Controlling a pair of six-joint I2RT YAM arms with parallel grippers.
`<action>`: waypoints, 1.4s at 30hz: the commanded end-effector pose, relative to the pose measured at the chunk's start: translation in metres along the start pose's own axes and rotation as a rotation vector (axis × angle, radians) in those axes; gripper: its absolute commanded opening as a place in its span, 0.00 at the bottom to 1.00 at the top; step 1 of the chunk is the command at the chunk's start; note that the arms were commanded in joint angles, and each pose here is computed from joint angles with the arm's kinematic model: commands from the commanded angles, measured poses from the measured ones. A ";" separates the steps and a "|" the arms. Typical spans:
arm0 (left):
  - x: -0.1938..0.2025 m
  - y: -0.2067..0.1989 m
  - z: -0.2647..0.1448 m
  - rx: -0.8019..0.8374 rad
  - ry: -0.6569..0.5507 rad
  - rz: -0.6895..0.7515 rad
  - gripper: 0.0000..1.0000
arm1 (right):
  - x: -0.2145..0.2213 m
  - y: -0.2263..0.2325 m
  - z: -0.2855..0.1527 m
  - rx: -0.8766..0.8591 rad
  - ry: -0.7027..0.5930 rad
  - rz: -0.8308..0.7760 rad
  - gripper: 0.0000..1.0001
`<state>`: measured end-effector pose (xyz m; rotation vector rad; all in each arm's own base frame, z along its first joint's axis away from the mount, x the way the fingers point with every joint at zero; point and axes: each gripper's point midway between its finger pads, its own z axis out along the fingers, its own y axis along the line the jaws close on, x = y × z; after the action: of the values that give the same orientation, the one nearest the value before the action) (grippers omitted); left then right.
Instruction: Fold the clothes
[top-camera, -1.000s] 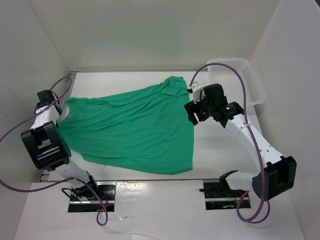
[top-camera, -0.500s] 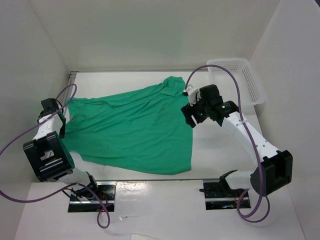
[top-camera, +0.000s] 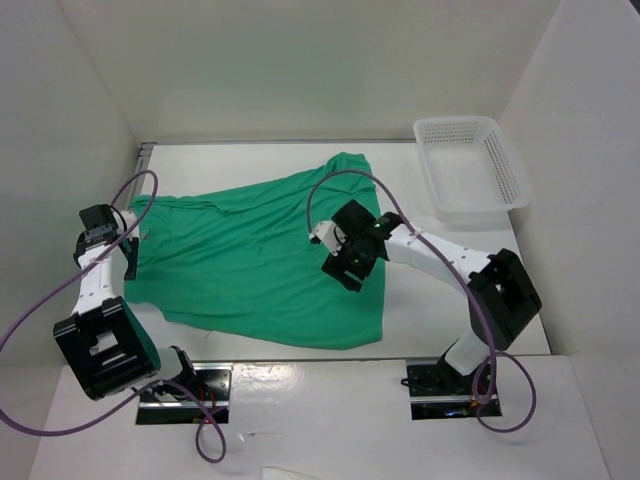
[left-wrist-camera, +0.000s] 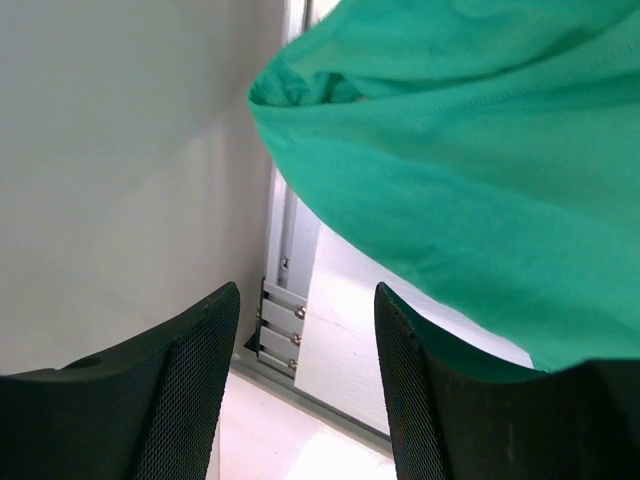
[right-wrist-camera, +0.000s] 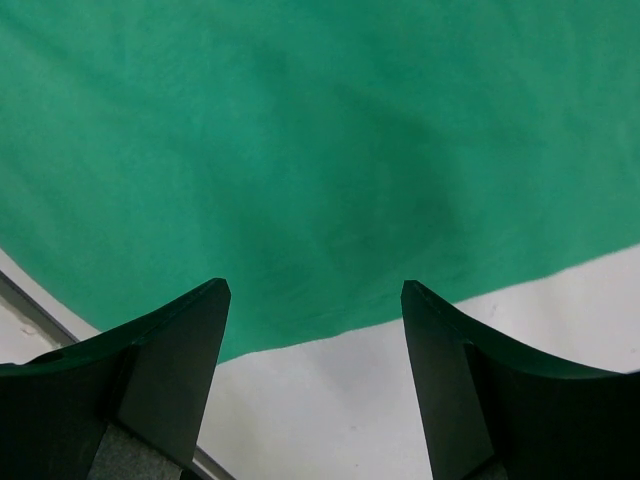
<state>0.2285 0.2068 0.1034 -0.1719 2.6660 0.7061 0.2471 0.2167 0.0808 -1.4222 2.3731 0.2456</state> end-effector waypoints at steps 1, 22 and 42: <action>0.006 -0.010 -0.002 0.040 -0.009 0.027 0.64 | 0.011 0.009 0.010 -0.015 0.074 -0.097 0.78; 0.019 -0.026 0.005 0.088 -0.001 0.043 0.64 | 0.083 0.080 0.071 -0.171 0.403 -0.370 0.70; 0.015 -0.031 0.010 0.125 -0.018 0.034 0.64 | 0.077 0.006 0.042 -0.050 0.394 -0.263 0.07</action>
<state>0.2161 0.1831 0.0718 -0.1010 2.7266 0.5635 0.2141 0.1919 0.0086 -1.9029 2.4278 0.0246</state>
